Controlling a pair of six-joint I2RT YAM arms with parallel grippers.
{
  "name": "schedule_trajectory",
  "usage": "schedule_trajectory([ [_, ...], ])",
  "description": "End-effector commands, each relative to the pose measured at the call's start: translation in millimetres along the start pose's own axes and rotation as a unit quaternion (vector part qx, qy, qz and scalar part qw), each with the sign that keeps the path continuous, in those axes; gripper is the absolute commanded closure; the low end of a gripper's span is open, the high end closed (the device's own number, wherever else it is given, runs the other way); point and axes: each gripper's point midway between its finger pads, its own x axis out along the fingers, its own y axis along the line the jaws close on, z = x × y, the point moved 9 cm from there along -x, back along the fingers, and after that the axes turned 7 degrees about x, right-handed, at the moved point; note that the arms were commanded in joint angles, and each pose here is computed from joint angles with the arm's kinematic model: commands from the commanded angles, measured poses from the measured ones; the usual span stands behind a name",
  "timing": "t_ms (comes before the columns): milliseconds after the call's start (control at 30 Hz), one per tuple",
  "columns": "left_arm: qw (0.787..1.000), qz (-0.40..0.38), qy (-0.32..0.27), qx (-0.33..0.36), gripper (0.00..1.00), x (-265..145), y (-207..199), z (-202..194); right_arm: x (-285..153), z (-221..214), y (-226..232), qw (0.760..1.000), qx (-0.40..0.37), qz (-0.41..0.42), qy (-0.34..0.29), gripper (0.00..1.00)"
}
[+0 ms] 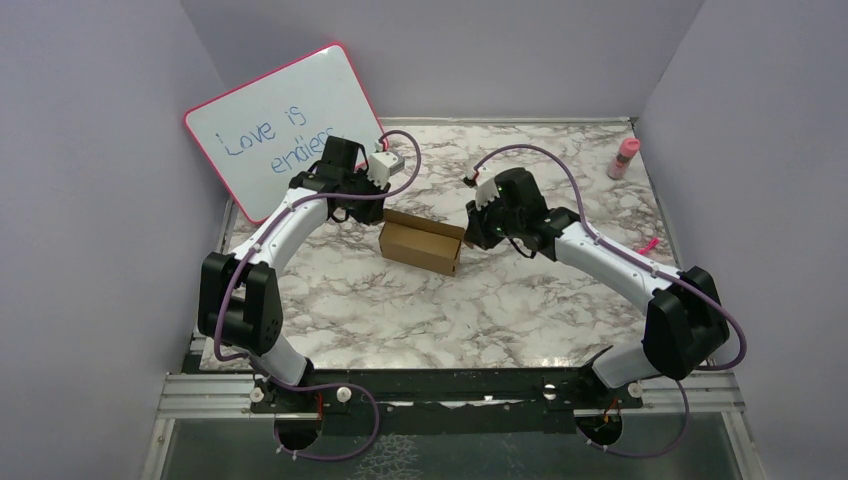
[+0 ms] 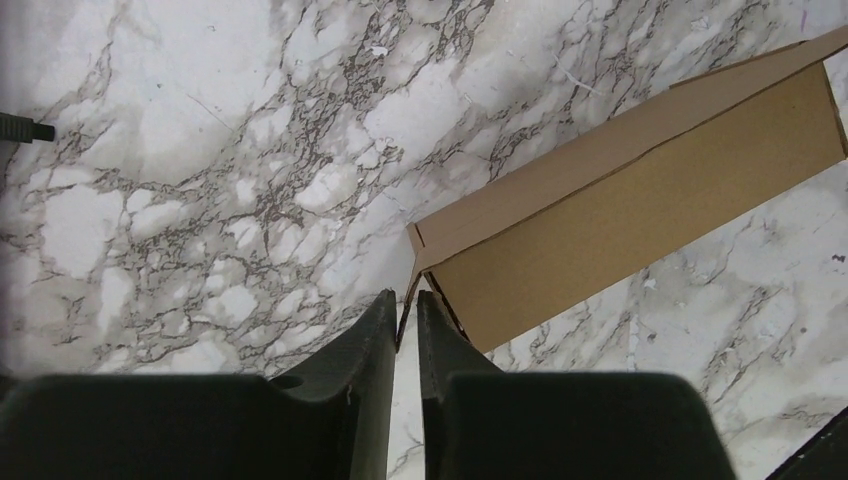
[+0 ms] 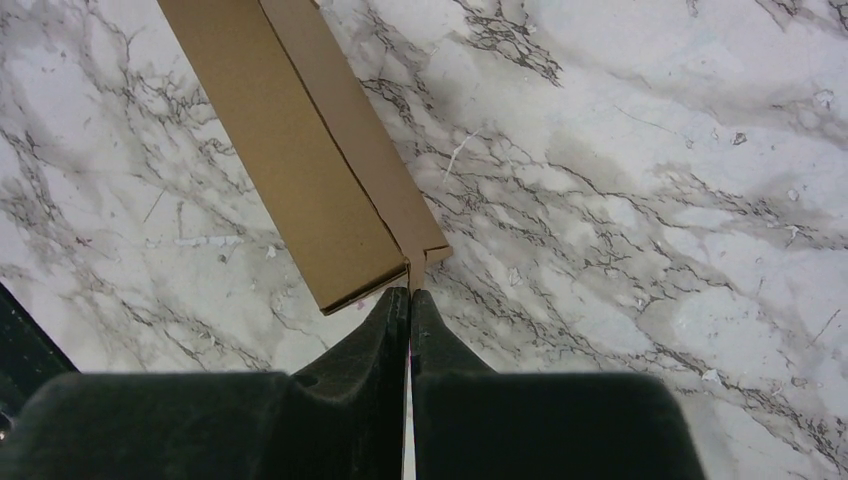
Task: Fold the paper box
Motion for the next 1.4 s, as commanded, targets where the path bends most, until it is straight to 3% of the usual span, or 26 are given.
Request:
schedule_trajectory([
  [0,0.997,0.009,0.001,-0.071,0.87,-4,-4,3,-4,15,5,0.999,0.012,-0.023,-0.024,0.94],
  [533,0.975,0.053,-0.014,-0.214,0.87,-15,-35,-2,0,16,20,0.989,0.114,-0.080,-0.039,0.99],
  [1033,0.961,0.105,-0.023,-0.256,0.88,-12,-53,-10,6,14,25,0.980,0.160,-0.092,-0.069,0.99],
  [1367,0.947,0.125,-0.043,-0.294,0.87,-6,-63,-9,15,5,28,0.969,0.201,-0.133,-0.057,0.99],
])
